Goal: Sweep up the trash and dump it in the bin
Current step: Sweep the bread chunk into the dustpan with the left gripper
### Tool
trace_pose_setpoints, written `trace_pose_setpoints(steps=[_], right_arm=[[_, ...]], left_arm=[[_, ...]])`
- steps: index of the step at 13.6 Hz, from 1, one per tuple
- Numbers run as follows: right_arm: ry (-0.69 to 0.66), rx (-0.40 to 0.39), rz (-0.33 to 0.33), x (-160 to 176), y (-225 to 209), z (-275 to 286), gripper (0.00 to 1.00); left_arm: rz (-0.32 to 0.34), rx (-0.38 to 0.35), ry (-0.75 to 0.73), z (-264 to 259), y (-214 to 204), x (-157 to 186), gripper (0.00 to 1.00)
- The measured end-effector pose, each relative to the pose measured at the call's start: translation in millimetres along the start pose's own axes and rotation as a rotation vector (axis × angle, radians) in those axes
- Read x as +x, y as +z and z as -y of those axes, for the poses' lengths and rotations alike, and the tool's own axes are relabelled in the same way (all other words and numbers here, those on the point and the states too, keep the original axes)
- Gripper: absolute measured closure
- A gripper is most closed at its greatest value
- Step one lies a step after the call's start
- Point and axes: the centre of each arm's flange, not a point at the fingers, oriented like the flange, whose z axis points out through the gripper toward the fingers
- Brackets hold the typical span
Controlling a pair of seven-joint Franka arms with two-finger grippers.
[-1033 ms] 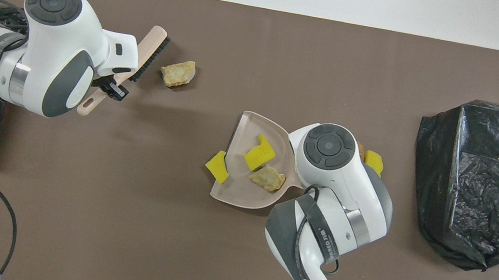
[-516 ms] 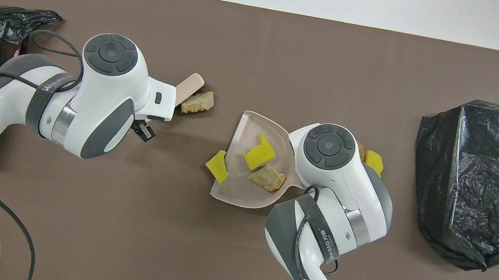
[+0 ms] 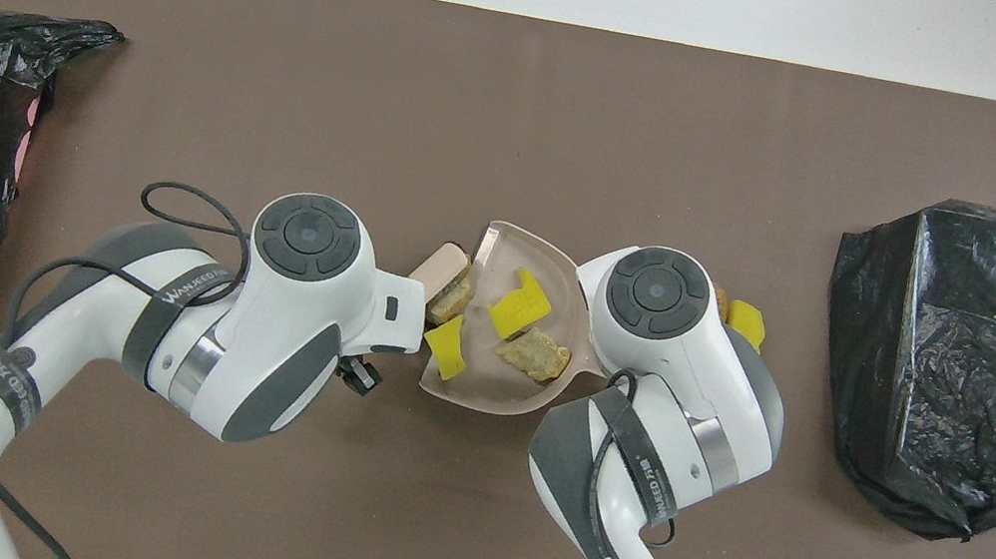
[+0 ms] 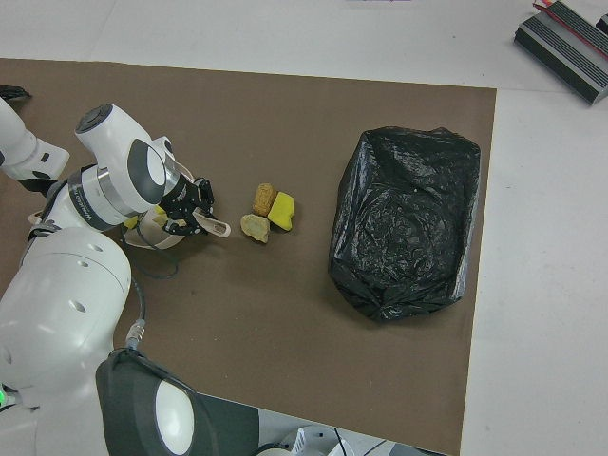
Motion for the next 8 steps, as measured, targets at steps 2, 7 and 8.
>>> trace_pose_setpoints(steps=[2, 7, 8], right_arm=[[0.0, 0.0, 0.0, -0.1, 0.1, 0.0, 0.68], [0.0, 0.0, 0.0, 0.0, -0.1, 0.1, 0.68], [0.0, 0.0, 0.0, 0.0, -0.1, 0.1, 0.68]], left_arm=[[-0.017, -0.055, -0.071, -25.7, -6.6, 1.7, 0.74], [-0.031, -0.08, -0.244, -45.2, -22.3, 3.7, 0.74], [-0.016, -0.081, -0.28, -41.7, -21.6, 1.9, 0.74]])
